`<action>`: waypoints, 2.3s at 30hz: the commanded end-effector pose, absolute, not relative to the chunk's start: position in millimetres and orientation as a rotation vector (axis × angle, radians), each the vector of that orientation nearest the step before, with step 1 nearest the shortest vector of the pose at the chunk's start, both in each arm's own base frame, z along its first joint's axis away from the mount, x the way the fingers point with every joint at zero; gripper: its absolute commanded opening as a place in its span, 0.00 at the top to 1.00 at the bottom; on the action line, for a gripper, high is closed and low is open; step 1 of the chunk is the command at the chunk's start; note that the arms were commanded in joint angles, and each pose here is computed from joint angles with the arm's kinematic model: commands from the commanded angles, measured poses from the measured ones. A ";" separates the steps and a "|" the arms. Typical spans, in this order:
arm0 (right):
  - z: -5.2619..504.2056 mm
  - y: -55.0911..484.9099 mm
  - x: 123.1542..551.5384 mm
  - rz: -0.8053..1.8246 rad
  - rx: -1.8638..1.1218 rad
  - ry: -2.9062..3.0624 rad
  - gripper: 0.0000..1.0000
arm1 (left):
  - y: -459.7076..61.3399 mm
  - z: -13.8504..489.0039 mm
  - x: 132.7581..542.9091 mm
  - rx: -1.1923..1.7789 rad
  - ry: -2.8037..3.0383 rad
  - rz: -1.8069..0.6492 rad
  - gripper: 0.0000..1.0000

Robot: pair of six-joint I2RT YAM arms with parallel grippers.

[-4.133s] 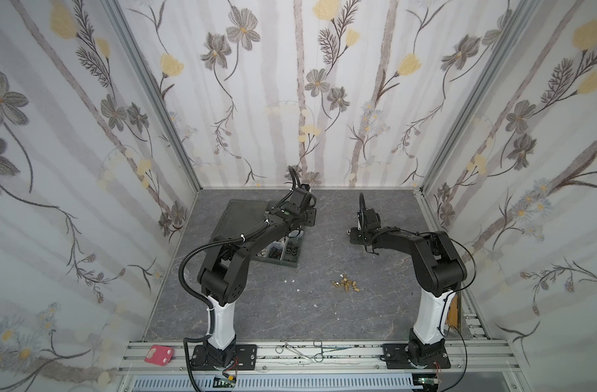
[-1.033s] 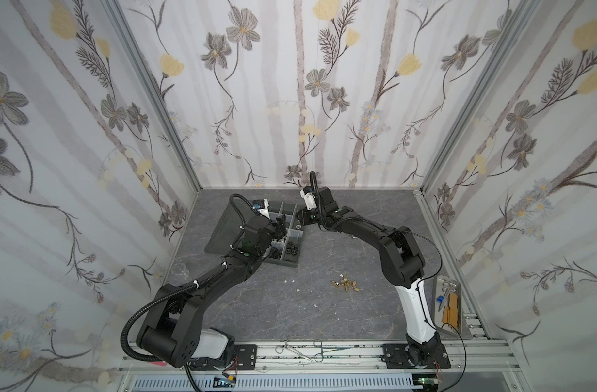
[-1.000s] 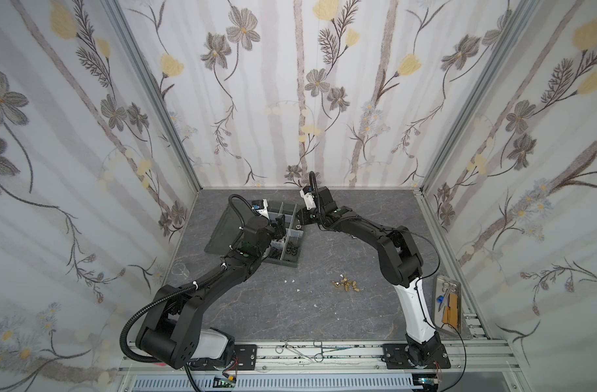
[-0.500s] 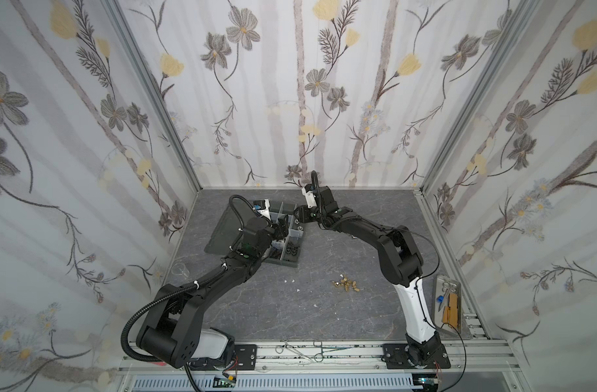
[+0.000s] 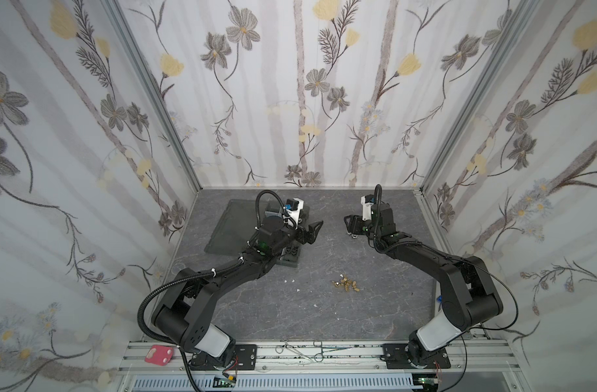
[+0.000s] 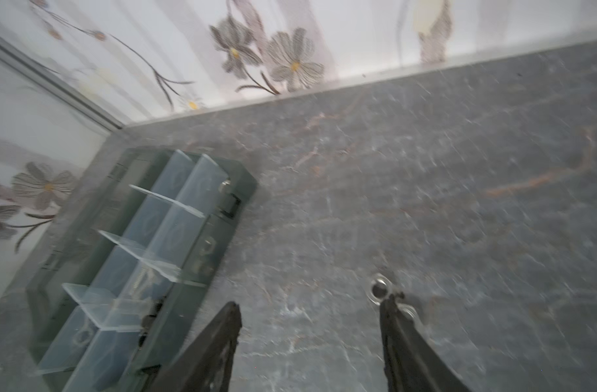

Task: Sort the screws and nuts into containers
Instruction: Pick up the nut from the top-right of the table.

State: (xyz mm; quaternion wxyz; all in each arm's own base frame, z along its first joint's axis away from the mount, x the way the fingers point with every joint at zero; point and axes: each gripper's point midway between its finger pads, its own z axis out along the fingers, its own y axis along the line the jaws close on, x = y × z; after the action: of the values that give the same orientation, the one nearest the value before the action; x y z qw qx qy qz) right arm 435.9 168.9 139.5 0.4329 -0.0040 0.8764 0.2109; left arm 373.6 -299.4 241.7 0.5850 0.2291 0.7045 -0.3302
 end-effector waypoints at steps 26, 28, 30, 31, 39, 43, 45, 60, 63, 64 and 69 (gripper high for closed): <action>40.3 124.2 436.6 0.300 0.049 2.511 0.49 | -328.8 223.4 364.5 0.630 1.608 -0.665 0.04; 34.0 127.7 437.3 0.307 0.040 2.532 0.51 | -325.2 222.4 362.8 0.631 1.610 -0.650 0.04; 30.5 130.8 439.1 0.304 0.016 2.538 0.51 | -321.3 223.0 362.2 0.628 1.605 -0.629 0.04; 29.5 133.7 439.7 0.303 -0.007 2.535 0.50 | -320.2 222.6 361.5 0.631 1.604 -0.622 0.04; 20.2 140.8 447.1 0.216 -0.083 2.540 0.50 | -313.1 221.1 357.3 0.621 1.601 -0.610 0.04; 14.1 135.0 450.0 0.149 -0.071 2.557 0.54 | -309.6 222.9 355.7 0.612 1.598 -0.602 0.03; 11.8 133.1 450.7 0.133 -0.067 2.558 0.54 | -308.4 224.3 354.8 0.610 1.593 -0.599 0.03; 13.6 145.5 449.1 0.147 -0.096 2.577 0.79 | -301.6 226.4 353.8 0.582 1.591 -0.586 0.03; 25.7 148.3 452.1 0.157 -0.099 2.555 0.80 | -297.8 227.7 356.6 0.552 1.591 -0.571 0.03; 31.0 149.2 453.6 0.163 -0.099 2.547 0.80 | -297.4 229.3 356.7 0.549 1.585 -0.573 0.02; 64.9 166.9 464.7 0.238 -0.135 2.484 0.81 | -285.8 237.9 356.6 0.492 1.552 -0.613 0.02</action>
State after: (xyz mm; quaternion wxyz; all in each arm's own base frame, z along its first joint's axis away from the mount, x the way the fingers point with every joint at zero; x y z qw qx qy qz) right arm 460.6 155.7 46.2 0.3058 -0.0436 0.9487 0.0677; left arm 354.8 -293.4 216.8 0.6167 0.2411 0.7054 -0.2530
